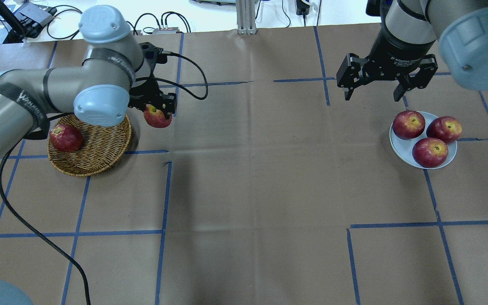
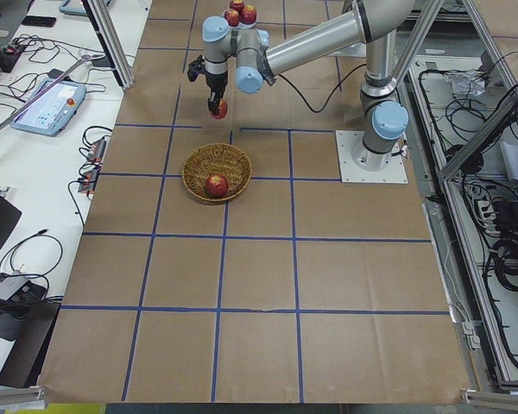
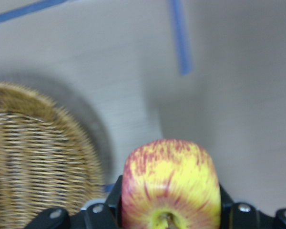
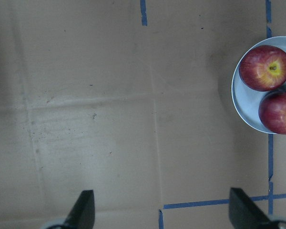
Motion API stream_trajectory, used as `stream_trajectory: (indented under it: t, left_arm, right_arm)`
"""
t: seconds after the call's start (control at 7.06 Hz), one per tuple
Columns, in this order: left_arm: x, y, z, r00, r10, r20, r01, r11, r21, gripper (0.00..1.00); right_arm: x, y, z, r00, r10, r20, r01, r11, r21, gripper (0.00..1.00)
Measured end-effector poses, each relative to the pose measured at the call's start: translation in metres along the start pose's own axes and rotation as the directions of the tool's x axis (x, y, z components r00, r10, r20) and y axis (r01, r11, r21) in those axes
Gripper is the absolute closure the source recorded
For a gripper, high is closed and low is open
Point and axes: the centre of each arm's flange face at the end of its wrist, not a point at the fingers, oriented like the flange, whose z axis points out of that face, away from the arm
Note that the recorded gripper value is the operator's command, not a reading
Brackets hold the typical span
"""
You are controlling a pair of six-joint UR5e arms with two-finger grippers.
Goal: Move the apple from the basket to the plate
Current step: 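Lift the apple and carry it with the left gripper toward table center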
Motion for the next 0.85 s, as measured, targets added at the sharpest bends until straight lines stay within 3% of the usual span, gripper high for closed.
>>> stream_trajectory:
  t: [0.42,0.71,0.85]
  left_arm:
    - [0.157,-0.007,0.045,0.999,-0.055,0.001,0.055,0.998,-0.037,0.50]
    - [0.201,-0.006,0.074,0.998,-0.055,0.008,0.056,0.997,-0.057,0.50]
    - [0.209,-0.004,0.082,0.999,-0.052,0.011,0.053,0.996,-0.065,0.45]
  right_arm:
    - [0.000,0.000,0.000,1.000,0.000,0.000,0.000,1.000,0.000,0.00]
    - [0.000,0.000,0.000,1.000,0.000,0.000,0.000,1.000,0.000,0.00]
    - [0.000,0.000,0.000,1.000,-0.001,0.000,0.001,1.000,0.000,0.00]
